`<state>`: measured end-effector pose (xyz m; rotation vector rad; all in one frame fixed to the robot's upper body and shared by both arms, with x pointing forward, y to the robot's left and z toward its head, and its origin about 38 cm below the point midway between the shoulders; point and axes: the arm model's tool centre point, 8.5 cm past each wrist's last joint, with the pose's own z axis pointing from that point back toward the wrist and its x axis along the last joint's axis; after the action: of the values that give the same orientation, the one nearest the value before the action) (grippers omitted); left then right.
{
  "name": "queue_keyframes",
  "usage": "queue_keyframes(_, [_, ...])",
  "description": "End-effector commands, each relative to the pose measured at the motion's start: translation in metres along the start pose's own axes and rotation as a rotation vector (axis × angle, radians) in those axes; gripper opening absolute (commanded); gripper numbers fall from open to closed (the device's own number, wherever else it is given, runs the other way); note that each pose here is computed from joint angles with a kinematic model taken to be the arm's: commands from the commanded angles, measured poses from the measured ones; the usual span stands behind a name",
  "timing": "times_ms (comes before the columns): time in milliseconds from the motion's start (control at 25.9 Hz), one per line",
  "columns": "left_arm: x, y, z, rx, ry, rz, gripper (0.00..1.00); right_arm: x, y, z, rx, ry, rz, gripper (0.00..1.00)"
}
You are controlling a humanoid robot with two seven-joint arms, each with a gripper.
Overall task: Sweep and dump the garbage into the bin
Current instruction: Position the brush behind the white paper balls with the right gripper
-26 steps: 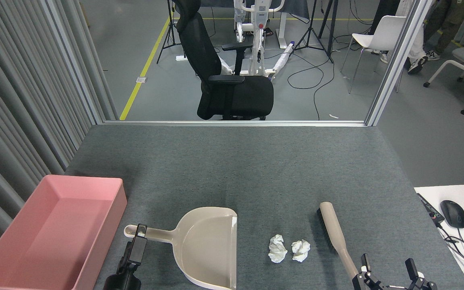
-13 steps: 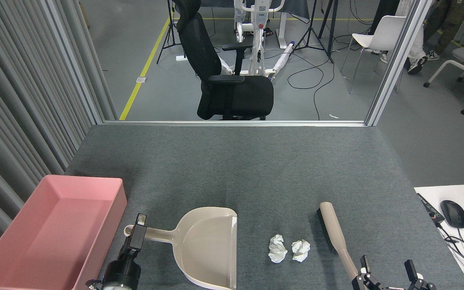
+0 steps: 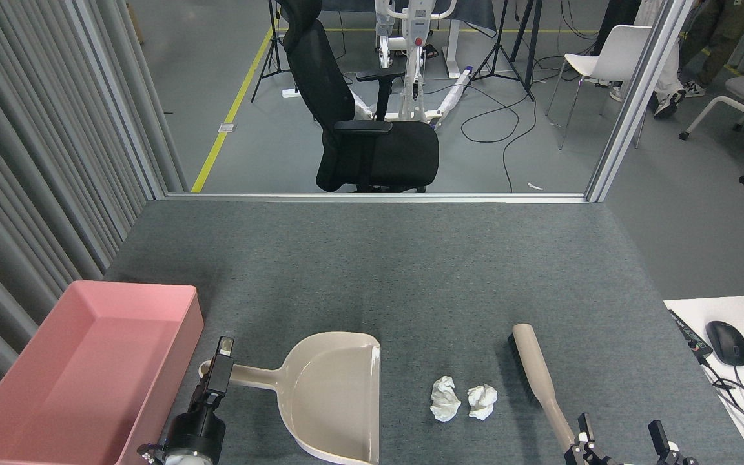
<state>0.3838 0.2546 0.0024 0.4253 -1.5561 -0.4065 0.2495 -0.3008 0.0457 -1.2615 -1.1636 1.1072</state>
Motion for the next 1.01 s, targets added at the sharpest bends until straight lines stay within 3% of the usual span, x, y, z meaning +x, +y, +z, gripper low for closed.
queue_keyframes(0, [-0.001,0.001,0.001,0.008,-0.008,-0.003,0.92,-0.001,0.0,0.0,0.001,0.003,0.001,0.99])
queue_keyframes(348, [-0.003,0.001,0.006,0.0,-0.032,-0.008,0.93,0.0,0.0,0.0,0.001,0.002,0.0,0.99])
queue_keyframes(425, [-0.001,0.002,0.007,-0.002,-0.053,-0.011,0.83,0.001,0.0,0.0,0.001,-0.001,-0.001,0.99])
queue_keyframes(541, [-0.002,0.003,0.007,-0.003,-0.054,-0.015,0.56,-0.002,0.003,0.003,0.013,-0.003,0.009,0.99])
queue_keyframes(851, [0.002,-0.001,0.007,0.02,-0.078,-0.103,0.25,-0.005,0.013,0.009,0.043,0.002,0.009,0.99])
queue_keyframes(967, [0.002,0.0,0.007,0.024,-0.078,-0.108,0.25,-0.005,0.013,0.009,0.045,0.002,0.009,0.99])
